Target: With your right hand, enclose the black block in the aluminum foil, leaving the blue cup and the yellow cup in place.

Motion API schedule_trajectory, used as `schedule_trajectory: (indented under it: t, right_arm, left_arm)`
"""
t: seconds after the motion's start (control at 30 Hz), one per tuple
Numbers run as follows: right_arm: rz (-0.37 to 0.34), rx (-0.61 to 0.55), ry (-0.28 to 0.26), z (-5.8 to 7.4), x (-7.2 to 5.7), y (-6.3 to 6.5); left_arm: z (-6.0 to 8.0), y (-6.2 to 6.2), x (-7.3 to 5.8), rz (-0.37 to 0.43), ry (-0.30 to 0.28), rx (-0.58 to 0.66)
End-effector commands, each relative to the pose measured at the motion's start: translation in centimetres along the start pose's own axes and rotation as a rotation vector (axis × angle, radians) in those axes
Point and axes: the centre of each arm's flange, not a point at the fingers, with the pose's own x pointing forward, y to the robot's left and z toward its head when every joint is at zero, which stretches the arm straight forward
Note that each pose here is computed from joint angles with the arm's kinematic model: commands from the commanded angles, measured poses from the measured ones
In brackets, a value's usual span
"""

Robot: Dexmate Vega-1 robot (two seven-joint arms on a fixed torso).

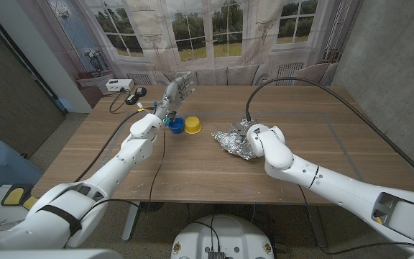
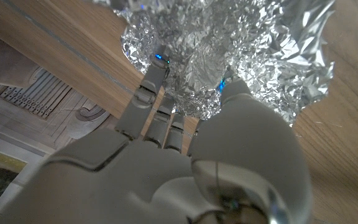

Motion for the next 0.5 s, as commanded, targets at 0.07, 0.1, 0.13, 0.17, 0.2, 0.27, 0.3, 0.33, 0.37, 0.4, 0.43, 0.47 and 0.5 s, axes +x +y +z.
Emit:
schedule_trajectory:
  t: [0.07, 0.1, 0.13, 0.17, 0.2, 0.27, 0.3, 0.33, 0.37, 0.4, 0.43, 0.47, 0.5]
  right_arm:
    - [-0.018, 0.036, -0.020, -0.94, 0.63, 0.37]
    - [-0.018, 0.044, -0.025, -0.99, 0.62, 0.35]
    - [-0.025, 0.046, -0.025, -1.01, 0.61, 0.35]
    - [-0.028, 0.046, -0.025, -1.03, 0.59, 0.35]
    - [-0.027, 0.052, -0.023, -1.11, 0.57, 0.31]
    - [-0.019, 0.041, -0.016, -1.17, 0.54, 0.27]
    - [-0.014, 0.045, -0.021, -1.21, 0.52, 0.25]
    - [-0.014, 0.045, -0.022, -1.21, 0.52, 0.25]
    - [-0.001, 0.030, -0.011, -1.19, 0.50, 0.24]
    - [0.003, 0.027, -0.012, -1.19, 0.49, 0.22]
    - [0.000, 0.029, -0.018, -1.22, 0.47, 0.21]
    - [0.012, 0.038, -0.024, -1.30, 0.48, 0.16]
    - [0.028, 0.033, -0.020, -1.33, 0.50, 0.10]
  left_arm:
    - [0.03, 0.05, 0.14, -0.006, -0.005, -0.004]
    - [0.04, 0.03, 0.16, -0.008, -0.005, -0.004]
    - [0.04, 0.02, 0.16, -0.008, -0.005, -0.002]
    - [0.07, 0.01, 0.20, -0.008, -0.004, -0.001]
    - [0.10, -0.02, 0.26, -0.009, -0.004, -0.001]
    - [0.13, -0.05, 0.31, -0.012, -0.005, 0.000]
    - [0.15, -0.07, 0.33, -0.013, -0.005, 0.001]
    - [0.15, -0.07, 0.33, -0.013, -0.005, 0.001]
    - [0.20, -0.09, 0.41, -0.013, -0.006, 0.000]
    - [0.20, -0.11, 0.45, -0.014, -0.005, 0.000]
    - [0.20, -0.12, 0.46, -0.014, -0.005, 0.000]
    - [0.22, -0.16, 0.50, -0.014, -0.005, 0.001]
    - [0.23, -0.18, 0.52, -0.017, -0.004, 0.003]
